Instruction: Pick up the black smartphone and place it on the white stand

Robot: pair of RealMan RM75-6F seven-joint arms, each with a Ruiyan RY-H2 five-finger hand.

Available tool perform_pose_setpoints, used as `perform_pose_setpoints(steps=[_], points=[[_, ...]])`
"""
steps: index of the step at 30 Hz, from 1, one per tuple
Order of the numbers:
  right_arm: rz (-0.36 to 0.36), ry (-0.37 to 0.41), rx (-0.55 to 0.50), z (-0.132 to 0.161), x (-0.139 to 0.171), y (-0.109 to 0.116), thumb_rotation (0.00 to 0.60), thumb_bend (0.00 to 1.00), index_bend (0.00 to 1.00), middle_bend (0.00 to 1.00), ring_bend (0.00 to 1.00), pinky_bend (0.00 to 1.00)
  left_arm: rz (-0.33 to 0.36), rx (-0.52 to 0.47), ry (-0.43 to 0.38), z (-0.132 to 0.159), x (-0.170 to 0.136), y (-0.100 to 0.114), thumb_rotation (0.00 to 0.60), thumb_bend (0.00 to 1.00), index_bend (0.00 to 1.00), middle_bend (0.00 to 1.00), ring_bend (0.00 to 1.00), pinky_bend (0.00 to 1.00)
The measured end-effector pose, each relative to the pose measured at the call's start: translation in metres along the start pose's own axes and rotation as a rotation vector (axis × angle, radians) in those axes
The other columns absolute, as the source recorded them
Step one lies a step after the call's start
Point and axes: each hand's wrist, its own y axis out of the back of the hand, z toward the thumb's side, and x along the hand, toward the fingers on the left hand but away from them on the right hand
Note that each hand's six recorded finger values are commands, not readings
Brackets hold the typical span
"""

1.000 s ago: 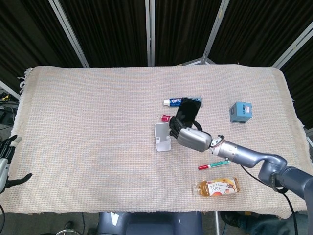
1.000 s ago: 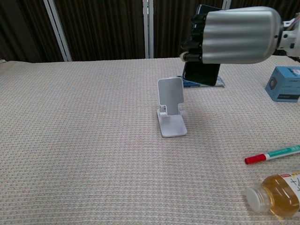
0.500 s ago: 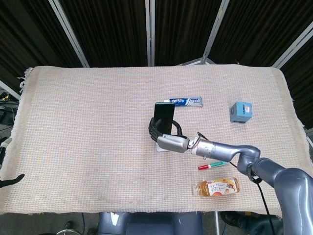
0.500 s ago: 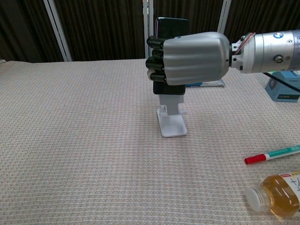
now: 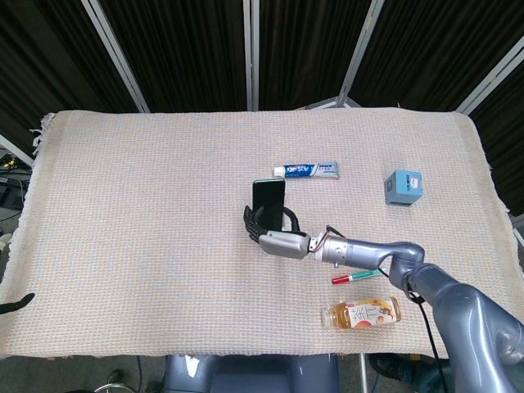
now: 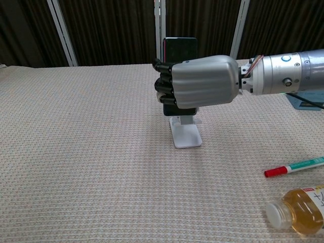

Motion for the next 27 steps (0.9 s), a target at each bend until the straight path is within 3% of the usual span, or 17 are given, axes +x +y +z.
perform_pose_setpoints(steps=[27], points=[[0.021, 0.001, -0.027, 0.017, 0.004, -0.012, 0.6, 0.37, 0.53, 0.51, 0.37, 0.27, 0.002, 0.011, 0.008, 0.001, 0.0, -0.002, 0.6, 0.0, 0.0, 0.0, 0.0, 0.0]])
